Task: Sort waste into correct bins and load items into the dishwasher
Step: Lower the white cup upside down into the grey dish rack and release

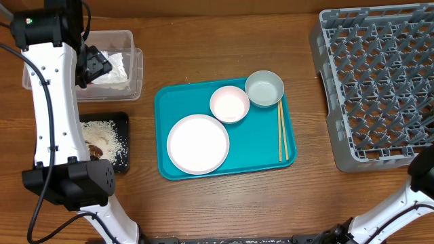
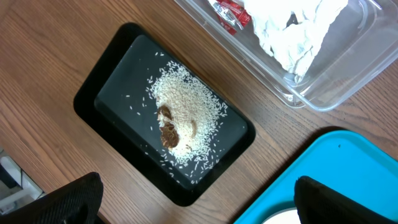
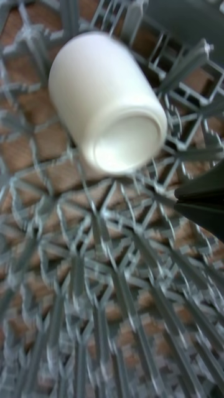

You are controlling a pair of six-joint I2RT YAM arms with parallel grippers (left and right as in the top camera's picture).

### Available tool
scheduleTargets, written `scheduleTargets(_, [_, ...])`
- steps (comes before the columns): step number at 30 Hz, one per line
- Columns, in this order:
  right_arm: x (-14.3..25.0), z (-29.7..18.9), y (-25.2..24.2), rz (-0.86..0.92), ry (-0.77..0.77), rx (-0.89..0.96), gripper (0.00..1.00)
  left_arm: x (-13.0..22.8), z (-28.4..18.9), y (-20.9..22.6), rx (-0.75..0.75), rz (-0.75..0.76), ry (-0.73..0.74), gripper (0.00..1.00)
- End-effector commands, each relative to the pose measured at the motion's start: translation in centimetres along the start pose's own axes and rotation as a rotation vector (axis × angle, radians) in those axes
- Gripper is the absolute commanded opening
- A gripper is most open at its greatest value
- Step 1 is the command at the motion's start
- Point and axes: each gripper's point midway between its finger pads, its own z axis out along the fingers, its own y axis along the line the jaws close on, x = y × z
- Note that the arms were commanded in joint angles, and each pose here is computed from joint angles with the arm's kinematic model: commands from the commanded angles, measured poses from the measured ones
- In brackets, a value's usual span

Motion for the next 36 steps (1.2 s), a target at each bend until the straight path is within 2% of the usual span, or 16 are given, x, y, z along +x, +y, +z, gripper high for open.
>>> scheduleTargets(1, [-1.0,0.4,-2.8,0.055,-0.044,0.127,0.04,-0.2,-1.1,0.2,0.019,0.003,-0.027,1.00])
scheduleTargets(10, [-1.5,1.2,-4.4,0.076,-0.045,0.157,0.04,-0.2,-1.1,0.2,0.019,0.003,-0.027,1.00])
scheduleTargets(22, [-1.7,2.1,-2.7,-0.005,-0.035,0.075,0.04,-0.2,-1.1,0.2,0.019,0.003,-0.027,1.00])
scheduleTargets(36, [-0.8,2.8,-4.2,0.028,-0.010,0.151,0.04,-0.2,-1.1,0.1,0.019,0.004,-0.027,1.00])
